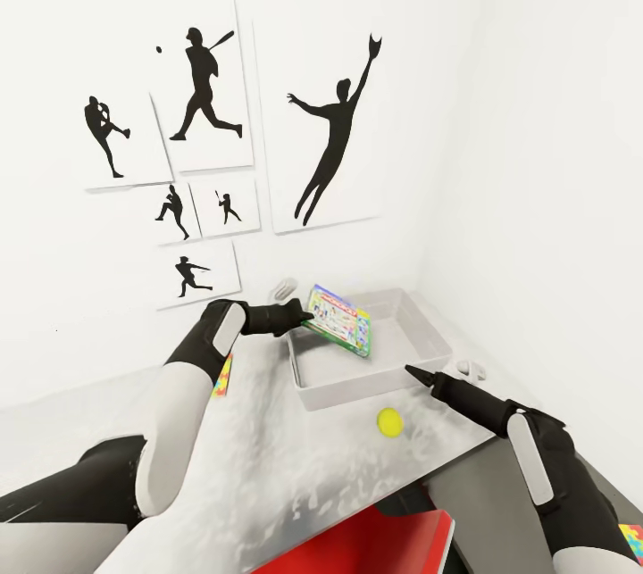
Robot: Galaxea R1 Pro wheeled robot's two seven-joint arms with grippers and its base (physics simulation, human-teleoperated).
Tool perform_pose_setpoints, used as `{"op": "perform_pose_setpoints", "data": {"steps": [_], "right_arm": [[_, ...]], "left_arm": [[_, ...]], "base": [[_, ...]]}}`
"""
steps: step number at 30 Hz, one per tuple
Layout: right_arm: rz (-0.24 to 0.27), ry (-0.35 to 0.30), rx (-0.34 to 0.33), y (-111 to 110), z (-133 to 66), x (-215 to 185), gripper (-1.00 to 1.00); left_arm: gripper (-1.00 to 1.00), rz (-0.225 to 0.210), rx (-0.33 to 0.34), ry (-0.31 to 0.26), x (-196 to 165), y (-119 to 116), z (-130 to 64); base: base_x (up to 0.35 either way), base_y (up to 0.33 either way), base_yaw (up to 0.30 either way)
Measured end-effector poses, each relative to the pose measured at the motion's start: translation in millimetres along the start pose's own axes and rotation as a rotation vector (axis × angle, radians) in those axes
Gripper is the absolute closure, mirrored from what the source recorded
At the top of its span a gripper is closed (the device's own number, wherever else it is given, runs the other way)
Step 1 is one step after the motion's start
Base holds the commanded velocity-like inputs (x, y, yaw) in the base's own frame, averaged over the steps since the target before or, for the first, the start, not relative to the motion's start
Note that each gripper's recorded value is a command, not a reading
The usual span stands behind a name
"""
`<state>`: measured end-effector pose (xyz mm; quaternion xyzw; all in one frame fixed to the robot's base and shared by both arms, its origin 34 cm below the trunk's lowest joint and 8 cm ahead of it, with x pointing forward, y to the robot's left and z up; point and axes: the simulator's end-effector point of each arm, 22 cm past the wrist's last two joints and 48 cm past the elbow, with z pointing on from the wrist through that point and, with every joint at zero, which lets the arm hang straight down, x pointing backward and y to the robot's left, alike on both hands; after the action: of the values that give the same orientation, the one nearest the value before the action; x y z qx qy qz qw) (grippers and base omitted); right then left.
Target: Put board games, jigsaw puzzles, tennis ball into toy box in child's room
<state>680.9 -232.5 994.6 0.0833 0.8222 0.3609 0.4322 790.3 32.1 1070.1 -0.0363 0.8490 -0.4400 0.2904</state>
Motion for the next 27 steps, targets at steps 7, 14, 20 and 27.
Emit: {"op": "perform_pose_setpoints", "data": {"steps": [7,14,20,27], "right_arm": [[0.000,0.000,-0.001,0.4,0.2,0.1,-1.00],[0.000,0.000,-0.001,0.6,0.2,0.1,-1.00],[0.000,0.000,-0.002,0.7,0.2,0.1,-1.00],[0.000,0.000,-0.002,0.7,0.2,0.1,-1.00]], "left_arm": [[-1.00,0.004,-0.001,0.003,0.4,0.4,-0.5],[-1.00,0.006,-0.001,0.001,-0.5,0.6,-1.1],[-1.00,0.008,0.000,-0.003,-2.3,0.3,-2.2],[-1.00,0.010,-0.001,-0.004,-3.0,0.5,-2.7]], "base": [[0.000,0.000,0.000],[0.000,0.000,0.000],[0.000,0.000,0.000],[0.000,0.000,0.000]]}}
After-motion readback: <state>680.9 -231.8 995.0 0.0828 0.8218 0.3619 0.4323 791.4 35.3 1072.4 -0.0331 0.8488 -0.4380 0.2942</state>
